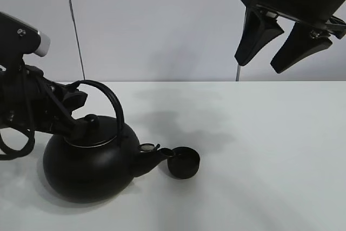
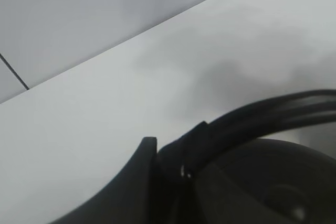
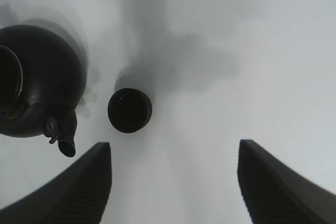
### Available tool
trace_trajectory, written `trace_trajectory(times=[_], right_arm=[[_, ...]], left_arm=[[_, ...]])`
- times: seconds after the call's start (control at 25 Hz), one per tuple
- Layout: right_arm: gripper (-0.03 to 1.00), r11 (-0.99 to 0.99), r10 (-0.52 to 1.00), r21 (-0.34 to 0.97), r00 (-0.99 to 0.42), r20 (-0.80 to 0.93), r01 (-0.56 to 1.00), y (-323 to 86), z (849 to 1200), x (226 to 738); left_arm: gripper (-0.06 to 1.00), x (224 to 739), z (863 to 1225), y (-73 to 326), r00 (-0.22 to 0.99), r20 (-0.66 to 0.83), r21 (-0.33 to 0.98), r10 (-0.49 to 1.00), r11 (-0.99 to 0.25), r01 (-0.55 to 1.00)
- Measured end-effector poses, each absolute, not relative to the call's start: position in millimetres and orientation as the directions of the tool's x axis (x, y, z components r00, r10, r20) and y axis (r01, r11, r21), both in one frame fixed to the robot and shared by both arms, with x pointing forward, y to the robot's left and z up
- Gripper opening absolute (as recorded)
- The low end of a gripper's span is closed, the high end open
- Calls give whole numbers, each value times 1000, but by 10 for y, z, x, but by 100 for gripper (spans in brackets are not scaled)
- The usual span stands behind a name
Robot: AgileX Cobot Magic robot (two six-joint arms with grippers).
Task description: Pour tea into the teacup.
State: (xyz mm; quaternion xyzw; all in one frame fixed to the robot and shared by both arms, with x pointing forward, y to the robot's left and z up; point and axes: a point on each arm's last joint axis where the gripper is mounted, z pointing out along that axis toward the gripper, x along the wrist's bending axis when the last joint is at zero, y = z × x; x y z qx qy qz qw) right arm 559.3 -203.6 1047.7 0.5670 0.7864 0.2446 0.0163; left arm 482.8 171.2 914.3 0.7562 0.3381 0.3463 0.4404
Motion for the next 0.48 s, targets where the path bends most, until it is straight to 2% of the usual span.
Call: trace_trajectory(times=[0.48], right_arm=[[47,236,900,406,-356,251,883,-2036,10478,5595]], left_arm=[[13,4822,9138,1707,535,203,903,820,-368,222]])
